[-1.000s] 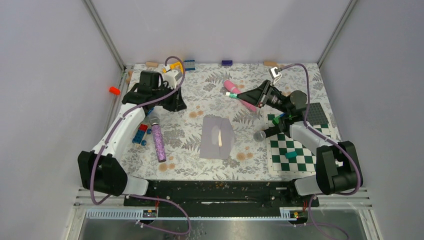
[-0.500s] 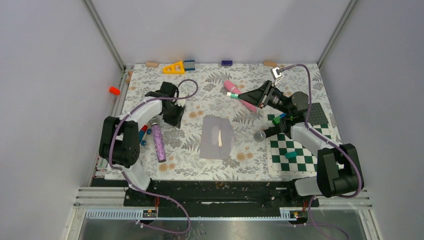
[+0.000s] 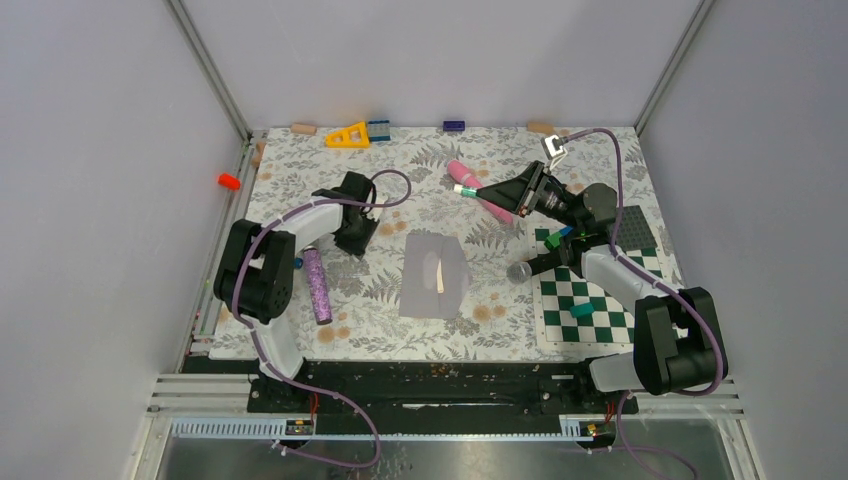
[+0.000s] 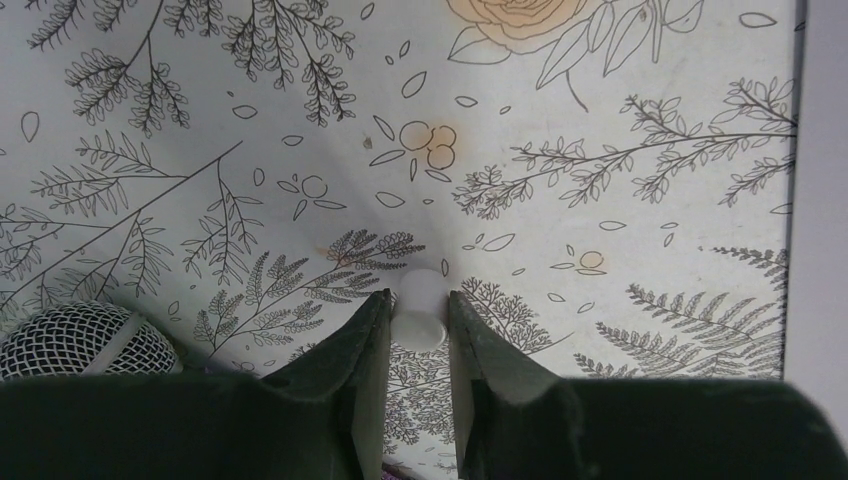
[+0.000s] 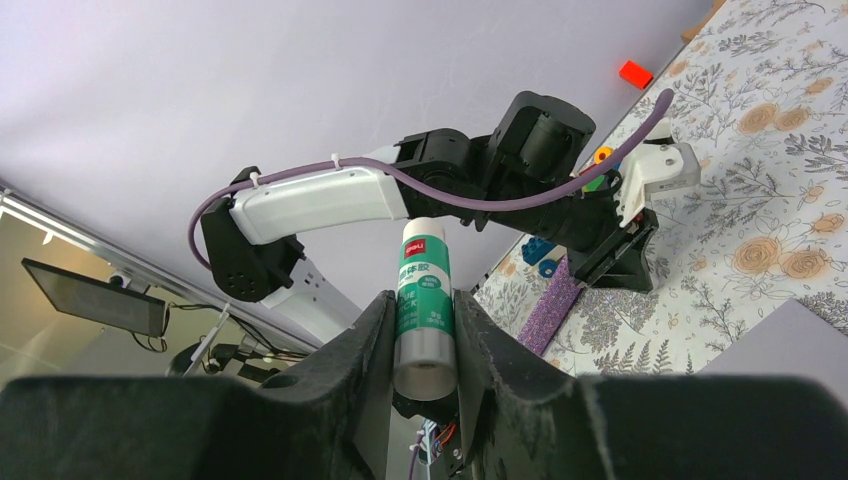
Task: Place the letter into the envelope and seal it
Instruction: Place the solid glue cap at the center of the board.
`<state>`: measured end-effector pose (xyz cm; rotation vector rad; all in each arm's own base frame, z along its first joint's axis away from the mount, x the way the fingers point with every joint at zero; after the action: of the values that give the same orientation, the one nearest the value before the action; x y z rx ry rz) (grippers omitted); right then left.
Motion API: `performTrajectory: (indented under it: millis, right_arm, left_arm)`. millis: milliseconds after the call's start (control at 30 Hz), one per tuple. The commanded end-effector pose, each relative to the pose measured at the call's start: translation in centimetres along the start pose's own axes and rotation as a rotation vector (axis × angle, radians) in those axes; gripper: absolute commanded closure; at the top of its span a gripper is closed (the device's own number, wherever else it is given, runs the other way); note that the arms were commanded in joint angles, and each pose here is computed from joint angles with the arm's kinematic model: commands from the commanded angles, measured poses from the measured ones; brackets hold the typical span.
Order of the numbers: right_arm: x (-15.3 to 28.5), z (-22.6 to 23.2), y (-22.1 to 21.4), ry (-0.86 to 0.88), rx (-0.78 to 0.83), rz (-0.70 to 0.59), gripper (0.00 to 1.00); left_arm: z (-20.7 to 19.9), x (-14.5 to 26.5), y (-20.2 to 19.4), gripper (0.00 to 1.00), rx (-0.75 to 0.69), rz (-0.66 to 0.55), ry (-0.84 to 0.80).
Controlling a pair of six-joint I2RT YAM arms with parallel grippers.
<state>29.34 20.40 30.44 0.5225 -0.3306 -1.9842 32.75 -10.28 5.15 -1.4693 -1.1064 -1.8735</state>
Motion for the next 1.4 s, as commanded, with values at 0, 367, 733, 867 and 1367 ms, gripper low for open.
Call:
performTrajectory:
  millis: [0, 367, 733, 867, 1367]
  right_arm:
    - [0.3, 1.9, 0.3, 0.051, 0.087, -0.008, 1.00]
    - [0.3, 1.9, 0.3, 0.051, 0.089, -0.009, 1.00]
    - [0.7, 1.9, 0.0, 0.040, 0.127, 0.009, 1.00]
    - [0.8, 2.2, -0.4, 0.037, 0.106, 0.044, 1.00]
    - [3.2, 0.5, -5.0, 0.043, 0.192, 0.309, 1.00]
  left_arm:
    - [0.7, -0.2, 0.7, 0.76, 0.004, -0.018, 0.060]
    - [0.4, 1.0, 1.1, 0.38, 0.001, -0.054, 0.043]
    - [-2.3, 13.8, 6.6, 0.01, -0.061, -0.505, -0.164]
    - [-4.2, 20.9, 8.3, 0.01, -0.206, -0.747, -0.249]
    - [-12.9, 29.1, 6.8, 0.01, -0.688, -1.008, -0.362]
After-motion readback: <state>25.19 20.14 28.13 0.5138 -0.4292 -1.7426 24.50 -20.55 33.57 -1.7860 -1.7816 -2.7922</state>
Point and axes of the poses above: each gripper's point midway between its finger pads, its own x axis back along the fingers, its own z axis along the line the jaws close on, y = z × x, the point moved 3 cm from there along x, back along the fingers, and after that the axes turned 8 degrees about -x, right-handed, at the moved point
